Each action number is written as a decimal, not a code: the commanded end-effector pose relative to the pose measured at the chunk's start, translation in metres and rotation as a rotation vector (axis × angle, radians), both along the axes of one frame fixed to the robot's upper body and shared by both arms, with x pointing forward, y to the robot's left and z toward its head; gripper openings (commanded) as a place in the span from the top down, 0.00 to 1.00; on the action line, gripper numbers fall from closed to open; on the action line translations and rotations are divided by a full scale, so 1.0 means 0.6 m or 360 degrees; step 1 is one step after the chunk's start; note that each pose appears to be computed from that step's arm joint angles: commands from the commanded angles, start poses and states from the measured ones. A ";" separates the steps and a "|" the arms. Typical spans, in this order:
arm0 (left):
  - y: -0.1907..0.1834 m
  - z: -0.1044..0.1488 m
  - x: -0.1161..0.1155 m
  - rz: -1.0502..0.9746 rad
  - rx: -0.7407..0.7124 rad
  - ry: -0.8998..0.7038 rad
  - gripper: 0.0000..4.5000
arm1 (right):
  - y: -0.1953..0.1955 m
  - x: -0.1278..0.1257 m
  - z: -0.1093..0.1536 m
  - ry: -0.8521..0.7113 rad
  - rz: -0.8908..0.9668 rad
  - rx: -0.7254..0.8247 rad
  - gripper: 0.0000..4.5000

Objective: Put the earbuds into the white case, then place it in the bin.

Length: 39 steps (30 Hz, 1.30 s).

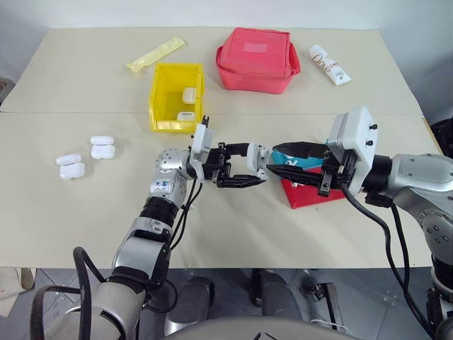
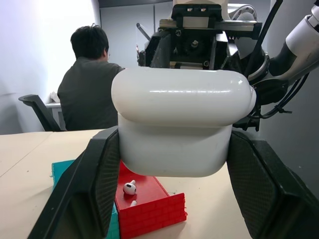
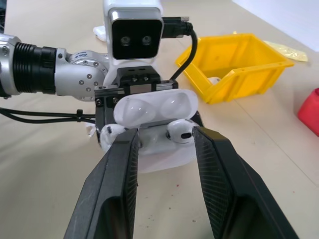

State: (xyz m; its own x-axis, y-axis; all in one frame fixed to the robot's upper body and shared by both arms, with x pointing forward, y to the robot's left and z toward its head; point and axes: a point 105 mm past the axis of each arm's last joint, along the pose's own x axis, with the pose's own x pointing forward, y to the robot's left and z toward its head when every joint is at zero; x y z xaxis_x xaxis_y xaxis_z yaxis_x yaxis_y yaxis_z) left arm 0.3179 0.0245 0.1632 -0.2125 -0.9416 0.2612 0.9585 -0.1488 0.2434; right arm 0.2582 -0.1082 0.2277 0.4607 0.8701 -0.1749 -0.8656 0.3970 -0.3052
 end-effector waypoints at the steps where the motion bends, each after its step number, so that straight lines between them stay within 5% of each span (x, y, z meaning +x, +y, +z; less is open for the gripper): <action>1: -0.002 0.017 -0.004 -0.0071 -0.0016 -0.0085 0.38 | -0.001 -0.009 0.029 -0.0114 -0.0008 0.0003 0.60; 24: -0.007 0.018 0.008 -0.0002 -0.0006 -0.0047 0.38 | 0.034 -0.090 0.003 0.0234 0.0029 -0.0011 0.60; 39: -0.006 0.023 0.003 -0.0024 -0.0027 -0.0079 0.38 | 0.033 -0.080 -0.007 0.0336 0.0018 0.0035 0.60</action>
State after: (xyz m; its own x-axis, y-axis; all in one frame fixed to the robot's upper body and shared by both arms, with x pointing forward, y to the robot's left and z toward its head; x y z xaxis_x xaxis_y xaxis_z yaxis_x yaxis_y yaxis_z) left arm 0.3226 0.0227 0.1650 -0.1989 -0.9429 0.2672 0.9630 -0.1375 0.2318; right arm 0.2102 -0.0872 0.2194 0.3992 0.8796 -0.2587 -0.9166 0.3900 -0.0883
